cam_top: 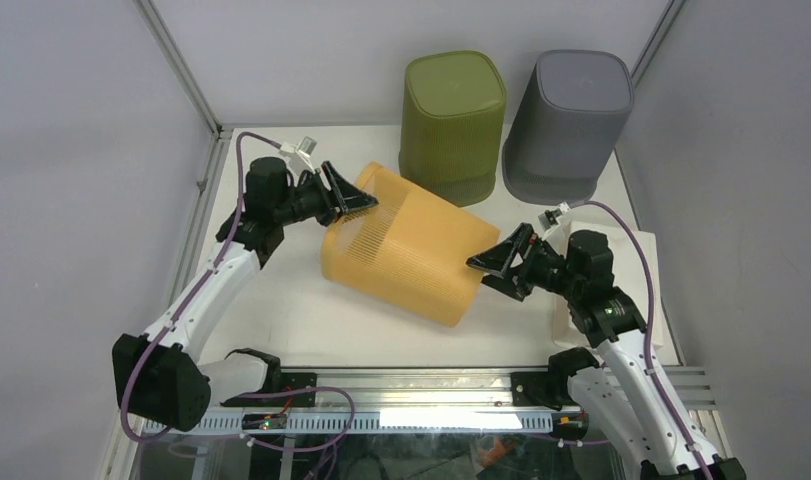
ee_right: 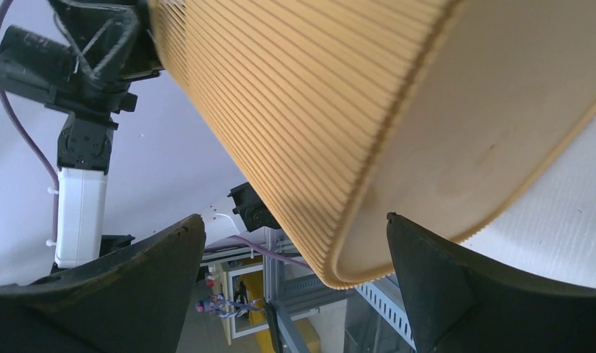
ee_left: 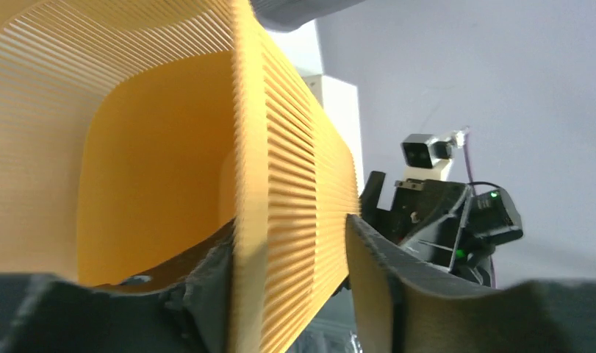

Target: Turn the large container upside down

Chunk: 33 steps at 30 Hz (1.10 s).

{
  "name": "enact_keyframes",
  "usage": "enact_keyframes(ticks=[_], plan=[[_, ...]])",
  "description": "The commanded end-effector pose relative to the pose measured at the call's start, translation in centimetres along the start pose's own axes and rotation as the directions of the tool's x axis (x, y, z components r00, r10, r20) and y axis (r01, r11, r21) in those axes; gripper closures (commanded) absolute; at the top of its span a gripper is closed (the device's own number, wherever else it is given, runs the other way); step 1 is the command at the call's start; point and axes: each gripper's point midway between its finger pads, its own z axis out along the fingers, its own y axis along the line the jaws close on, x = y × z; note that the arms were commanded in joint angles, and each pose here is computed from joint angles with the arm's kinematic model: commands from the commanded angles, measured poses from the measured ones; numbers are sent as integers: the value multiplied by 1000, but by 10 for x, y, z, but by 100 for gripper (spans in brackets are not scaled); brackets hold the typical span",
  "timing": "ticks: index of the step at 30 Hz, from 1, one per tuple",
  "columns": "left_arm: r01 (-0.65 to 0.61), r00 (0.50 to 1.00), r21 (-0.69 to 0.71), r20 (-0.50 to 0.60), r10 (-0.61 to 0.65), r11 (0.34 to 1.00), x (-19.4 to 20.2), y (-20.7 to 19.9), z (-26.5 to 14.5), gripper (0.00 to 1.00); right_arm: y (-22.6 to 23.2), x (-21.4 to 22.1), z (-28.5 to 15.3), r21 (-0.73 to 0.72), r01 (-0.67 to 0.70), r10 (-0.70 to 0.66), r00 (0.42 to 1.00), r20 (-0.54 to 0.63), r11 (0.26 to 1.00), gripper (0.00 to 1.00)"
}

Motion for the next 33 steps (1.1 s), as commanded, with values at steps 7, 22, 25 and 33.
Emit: enact_keyframes(ticks=[7, 22, 25, 33], plan=[[-180, 979, -288, -148, 142, 941, 5, 58, 0, 21, 59, -18, -9, -117, 124, -124, 992, 11, 985, 2], [-341, 924, -439, 5, 382, 831, -66, 1, -45, 13, 47, -24, -4, -61, 137, -136, 990, 27, 989, 2], [-331, 926, -484, 0, 378, 810, -64, 14, -46, 15, 38, -21, -2, -41, 121, -120, 993, 18, 992, 2], [-350, 921, -593, -75, 383, 725, -45, 48, -39, 16, 15, -22, -2, -6, 64, -63, 993, 98, 998, 3]])
